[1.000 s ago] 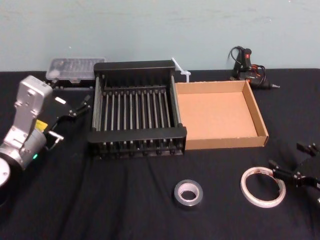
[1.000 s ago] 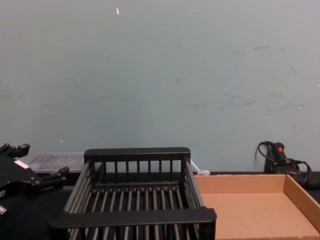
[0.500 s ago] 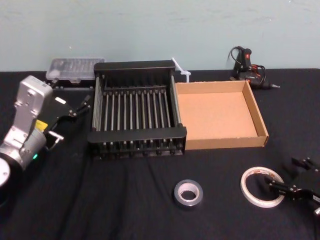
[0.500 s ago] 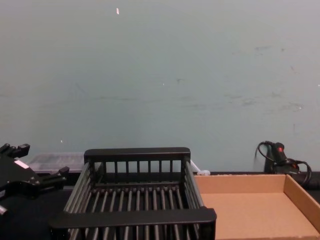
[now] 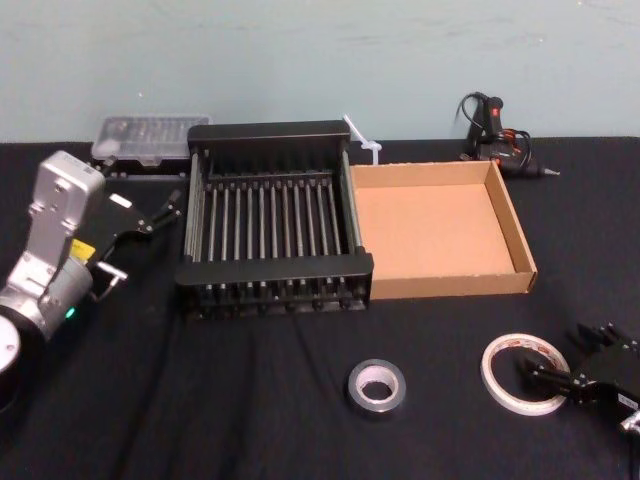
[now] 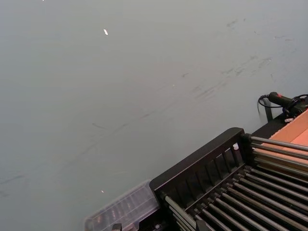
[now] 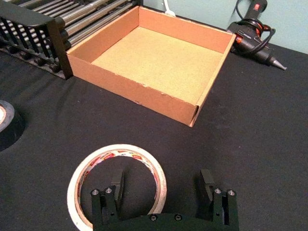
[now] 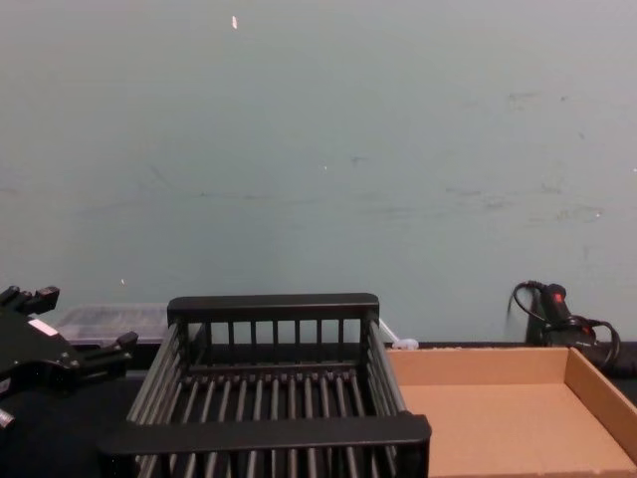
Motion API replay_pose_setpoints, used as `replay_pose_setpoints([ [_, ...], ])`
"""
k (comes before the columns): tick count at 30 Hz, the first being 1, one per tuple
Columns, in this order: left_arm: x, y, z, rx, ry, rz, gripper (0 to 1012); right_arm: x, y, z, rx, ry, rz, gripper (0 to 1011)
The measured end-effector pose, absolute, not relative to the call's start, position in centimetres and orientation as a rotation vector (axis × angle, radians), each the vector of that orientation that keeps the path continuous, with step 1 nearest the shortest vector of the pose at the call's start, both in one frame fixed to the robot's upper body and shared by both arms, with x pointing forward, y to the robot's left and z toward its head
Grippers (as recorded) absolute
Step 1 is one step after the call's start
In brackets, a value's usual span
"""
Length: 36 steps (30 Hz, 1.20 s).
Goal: Pick up the white tape and place it into the black box , Pick up the silver tape and place it into the brown box.
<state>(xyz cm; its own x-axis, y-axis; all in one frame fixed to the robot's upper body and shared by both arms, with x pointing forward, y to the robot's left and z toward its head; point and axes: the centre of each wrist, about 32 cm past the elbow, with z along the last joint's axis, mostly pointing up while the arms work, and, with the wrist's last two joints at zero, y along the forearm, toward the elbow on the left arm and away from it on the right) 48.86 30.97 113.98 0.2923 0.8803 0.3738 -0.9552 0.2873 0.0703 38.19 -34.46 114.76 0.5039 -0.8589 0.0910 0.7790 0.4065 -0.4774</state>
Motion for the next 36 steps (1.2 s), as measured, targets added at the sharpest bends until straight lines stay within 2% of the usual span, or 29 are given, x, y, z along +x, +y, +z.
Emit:
replay_pose_setpoints([
  [36, 48.86, 30.97, 113.98, 0.304, -0.285, 1.248, 1001, 38.92, -34.35, 114.05, -0.521, 0.211, -1.029, 1000],
])
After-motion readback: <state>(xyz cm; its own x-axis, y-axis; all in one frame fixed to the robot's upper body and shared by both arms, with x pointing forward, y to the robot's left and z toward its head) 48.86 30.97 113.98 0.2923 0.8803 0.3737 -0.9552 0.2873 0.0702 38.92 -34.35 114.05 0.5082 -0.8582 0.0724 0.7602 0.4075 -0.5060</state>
